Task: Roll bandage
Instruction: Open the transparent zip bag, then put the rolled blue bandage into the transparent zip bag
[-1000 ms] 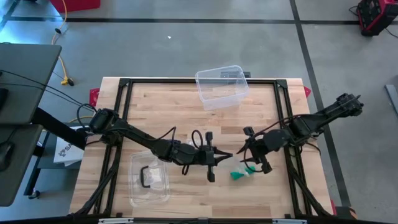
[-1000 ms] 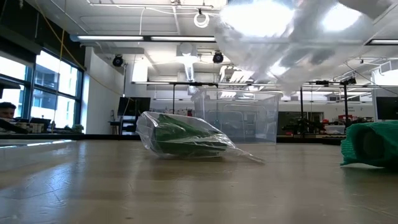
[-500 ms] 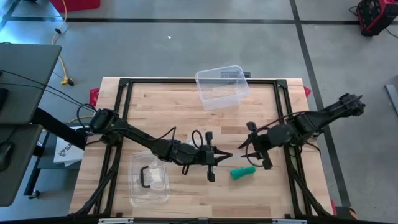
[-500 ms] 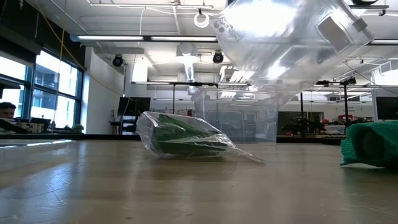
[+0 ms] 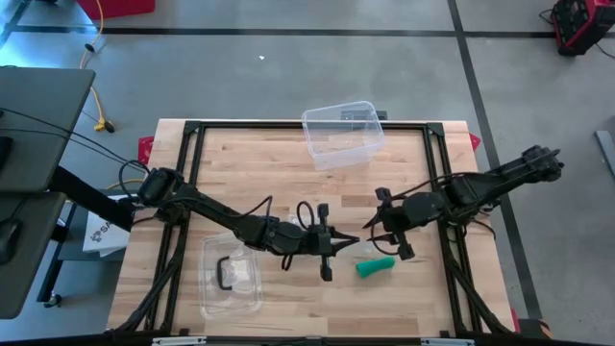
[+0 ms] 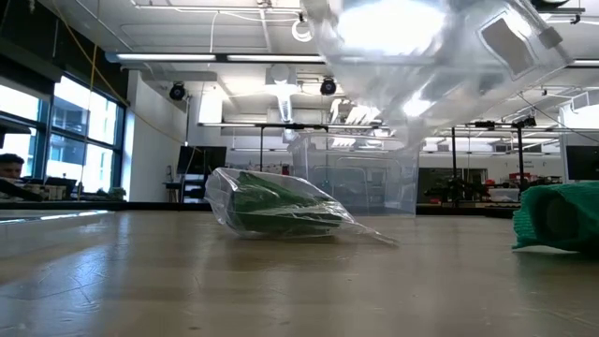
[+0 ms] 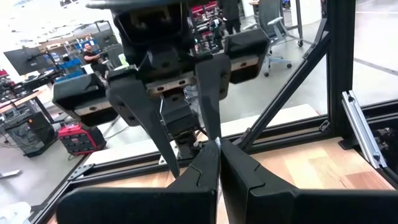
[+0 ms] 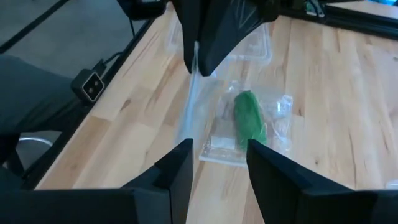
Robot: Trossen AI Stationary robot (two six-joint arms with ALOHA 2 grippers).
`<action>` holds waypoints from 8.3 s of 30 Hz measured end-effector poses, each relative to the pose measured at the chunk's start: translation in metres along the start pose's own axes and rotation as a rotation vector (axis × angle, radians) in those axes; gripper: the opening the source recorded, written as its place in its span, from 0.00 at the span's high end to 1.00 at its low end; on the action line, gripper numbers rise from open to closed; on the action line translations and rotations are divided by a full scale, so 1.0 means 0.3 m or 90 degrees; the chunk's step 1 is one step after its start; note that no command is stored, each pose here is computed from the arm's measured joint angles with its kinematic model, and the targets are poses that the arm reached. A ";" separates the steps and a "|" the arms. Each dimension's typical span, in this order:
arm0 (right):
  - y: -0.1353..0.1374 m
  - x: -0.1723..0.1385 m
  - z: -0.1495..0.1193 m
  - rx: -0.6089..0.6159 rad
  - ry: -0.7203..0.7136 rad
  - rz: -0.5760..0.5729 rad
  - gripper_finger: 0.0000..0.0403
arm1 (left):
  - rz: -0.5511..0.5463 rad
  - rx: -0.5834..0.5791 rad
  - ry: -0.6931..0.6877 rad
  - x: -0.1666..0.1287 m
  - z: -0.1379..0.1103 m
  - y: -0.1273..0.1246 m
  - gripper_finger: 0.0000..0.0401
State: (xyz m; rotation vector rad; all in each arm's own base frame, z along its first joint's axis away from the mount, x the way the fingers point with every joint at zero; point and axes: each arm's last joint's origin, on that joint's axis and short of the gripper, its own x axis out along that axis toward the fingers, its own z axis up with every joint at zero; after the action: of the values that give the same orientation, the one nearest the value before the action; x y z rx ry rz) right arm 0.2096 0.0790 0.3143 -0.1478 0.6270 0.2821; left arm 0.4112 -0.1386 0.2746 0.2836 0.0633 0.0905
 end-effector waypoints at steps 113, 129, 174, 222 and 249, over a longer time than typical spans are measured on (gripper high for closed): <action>-0.065 0.138 -0.107 0.015 0.249 -0.273 1.00 | 0.008 -0.207 0.112 0.148 -0.223 0.206 0.58; -0.085 0.174 -0.129 0.045 0.272 -0.290 1.00 | 0.032 -0.178 0.125 0.173 -0.188 0.235 0.58; -0.126 0.320 -0.167 -0.021 0.340 -0.255 0.97 | 0.181 -0.236 0.389 0.123 -0.345 0.200 0.99; 0.174 0.201 -0.434 0.091 0.138 -0.015 0.93 | 0.243 -0.318 0.362 0.148 -0.438 0.086 1.00; -0.023 0.115 -0.231 0.224 0.283 -0.198 0.96 | 0.279 -0.305 0.277 0.172 -0.364 0.071 1.00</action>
State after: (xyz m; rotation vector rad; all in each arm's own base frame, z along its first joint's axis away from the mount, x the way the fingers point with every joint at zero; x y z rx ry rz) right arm 0.1999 0.0646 0.2386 0.0342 1.0705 -0.1706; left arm 0.4527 -0.0831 0.1734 -0.2113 0.4048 0.5946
